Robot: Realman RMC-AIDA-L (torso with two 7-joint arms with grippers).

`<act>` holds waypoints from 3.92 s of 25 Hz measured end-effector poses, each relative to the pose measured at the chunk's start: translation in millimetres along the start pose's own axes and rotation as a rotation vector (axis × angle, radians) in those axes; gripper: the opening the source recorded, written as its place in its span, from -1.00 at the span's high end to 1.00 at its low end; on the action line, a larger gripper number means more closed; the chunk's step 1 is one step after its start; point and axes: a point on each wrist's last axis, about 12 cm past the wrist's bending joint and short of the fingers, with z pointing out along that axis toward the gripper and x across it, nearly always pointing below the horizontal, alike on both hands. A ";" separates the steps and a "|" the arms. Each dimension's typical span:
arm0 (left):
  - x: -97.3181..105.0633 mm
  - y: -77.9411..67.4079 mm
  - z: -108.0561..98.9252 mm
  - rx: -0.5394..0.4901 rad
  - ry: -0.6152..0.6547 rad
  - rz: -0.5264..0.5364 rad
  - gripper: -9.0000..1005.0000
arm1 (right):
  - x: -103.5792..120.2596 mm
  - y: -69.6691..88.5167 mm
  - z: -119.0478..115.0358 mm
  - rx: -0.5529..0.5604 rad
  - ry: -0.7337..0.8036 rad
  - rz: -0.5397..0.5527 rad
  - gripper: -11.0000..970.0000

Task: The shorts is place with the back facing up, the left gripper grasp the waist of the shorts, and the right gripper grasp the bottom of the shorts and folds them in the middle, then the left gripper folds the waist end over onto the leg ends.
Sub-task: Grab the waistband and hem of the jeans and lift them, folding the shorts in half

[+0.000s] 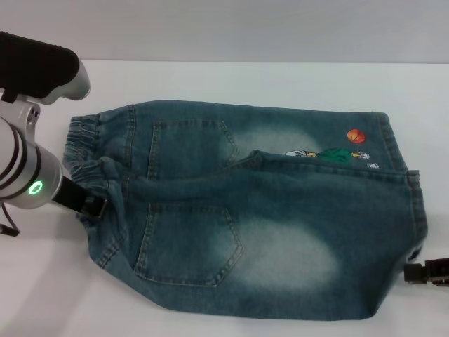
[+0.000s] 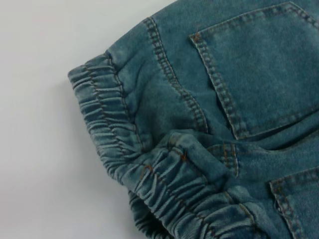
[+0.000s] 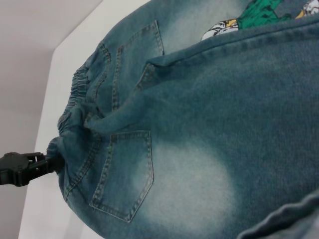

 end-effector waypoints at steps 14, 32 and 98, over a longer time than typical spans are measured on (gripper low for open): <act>1.9 1.3 1.7 0.003 -0.009 -0.017 0.58 | -7.2 5.2 2.6 -0.017 -0.010 -0.043 0.98; 1.7 0.8 3.2 0.003 0.008 -0.014 0.58 | 6.6 -18.2 -4.9 0.155 0.009 0.094 0.63; 0.5 -4.2 2.4 0.007 0.017 0.009 0.58 | 2.6 -11.7 -0.9 0.112 0.021 0.089 -0.32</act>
